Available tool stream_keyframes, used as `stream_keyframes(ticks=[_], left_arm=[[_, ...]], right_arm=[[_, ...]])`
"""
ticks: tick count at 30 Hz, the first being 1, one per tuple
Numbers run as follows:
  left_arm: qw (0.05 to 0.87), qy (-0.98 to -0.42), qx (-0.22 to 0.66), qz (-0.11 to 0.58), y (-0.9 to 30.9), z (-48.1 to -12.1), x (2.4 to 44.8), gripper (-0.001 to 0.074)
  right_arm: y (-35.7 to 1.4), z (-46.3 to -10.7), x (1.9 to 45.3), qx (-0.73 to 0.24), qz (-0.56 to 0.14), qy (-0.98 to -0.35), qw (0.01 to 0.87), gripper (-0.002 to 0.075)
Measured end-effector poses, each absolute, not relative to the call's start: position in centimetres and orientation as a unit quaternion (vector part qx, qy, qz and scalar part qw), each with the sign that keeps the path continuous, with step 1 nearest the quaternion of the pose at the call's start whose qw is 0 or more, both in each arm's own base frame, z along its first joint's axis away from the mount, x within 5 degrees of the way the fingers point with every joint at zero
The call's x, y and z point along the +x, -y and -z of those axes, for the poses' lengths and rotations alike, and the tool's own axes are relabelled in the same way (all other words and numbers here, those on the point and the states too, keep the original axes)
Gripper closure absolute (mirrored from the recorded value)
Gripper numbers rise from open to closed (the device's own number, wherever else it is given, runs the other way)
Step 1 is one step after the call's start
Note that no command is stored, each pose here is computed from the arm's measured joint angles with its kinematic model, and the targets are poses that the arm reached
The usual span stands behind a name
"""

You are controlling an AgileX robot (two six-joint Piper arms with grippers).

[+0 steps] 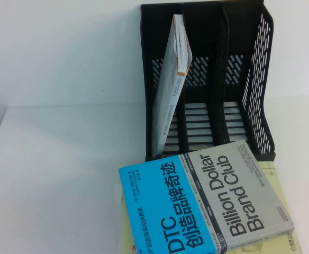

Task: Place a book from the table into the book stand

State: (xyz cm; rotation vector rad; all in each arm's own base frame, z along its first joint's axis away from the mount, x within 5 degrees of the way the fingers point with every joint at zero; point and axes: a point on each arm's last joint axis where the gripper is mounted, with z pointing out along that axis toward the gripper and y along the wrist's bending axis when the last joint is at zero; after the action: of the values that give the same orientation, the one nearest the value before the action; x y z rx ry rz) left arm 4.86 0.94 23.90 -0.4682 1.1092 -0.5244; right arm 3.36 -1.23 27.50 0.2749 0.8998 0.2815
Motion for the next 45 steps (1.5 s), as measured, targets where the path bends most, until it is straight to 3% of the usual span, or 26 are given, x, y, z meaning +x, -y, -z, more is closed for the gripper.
stream_keyframes(ticks=[6,9,13,17,21,30,33,35,40,45], left_arm=[[0.842,-0.491,-0.116,0.19,-0.2,-30.2,2.8,0.0739],[0.843,-0.509,-0.084,0.151,0.0,-33.1,2.5,0.0739],[0.802,-0.579,-0.075,0.126,0.1,-34.9,4.7,0.0739],[0.738,-0.65,-0.104,0.148,0.3,-34.8,7.8,0.0739],[0.688,-0.688,-0.144,0.181,0.5,-33.8,9.7,0.0739],[0.671,-0.698,-0.159,0.194,0.6,-33.4,10.4,0.0739],[0.637,-0.729,-0.163,0.188,0.7,-32.5,11.3,0.0739],[0.604,-0.757,-0.167,0.183,0.8,-31.6,12.1,0.0739],[0.502,-0.835,-0.161,0.155,1.1,-28.8,14.4,0.0739],[0.421,-0.885,-0.142,0.136,1.3,-27.8,16.3,0.0739]], right_arm=[[0.7,-36.9,0.2,0.077,-0.127,-0.396,0.906,0.0729],[0.2,-40.7,1.0,0.038,-0.087,-0.454,0.886,0.0729],[-0.4,-43.1,4.6,-0.009,-0.046,-0.558,0.828,0.0729],[-0.8,-42.5,8.1,-0.036,-0.029,-0.633,0.773,0.0729],[-1.1,-41.7,9.0,-0.03,-0.058,-0.668,0.741,0.0729],[-2.1,-41.6,8.8,0.046,-0.223,-0.669,0.708,0.0729],[-2.3,-41.1,9.4,0.001,-0.178,-0.691,0.7,0.0729],[-2.2,-40.3,10.5,-0.056,-0.109,-0.719,0.685,0.0729],[-1.4,-36.9,14.8,-0.157,0.05,-0.805,0.569,0.0729],[-0.6,-33.5,18.7,-0.088,0.098,-0.884,0.449,0.0729]])
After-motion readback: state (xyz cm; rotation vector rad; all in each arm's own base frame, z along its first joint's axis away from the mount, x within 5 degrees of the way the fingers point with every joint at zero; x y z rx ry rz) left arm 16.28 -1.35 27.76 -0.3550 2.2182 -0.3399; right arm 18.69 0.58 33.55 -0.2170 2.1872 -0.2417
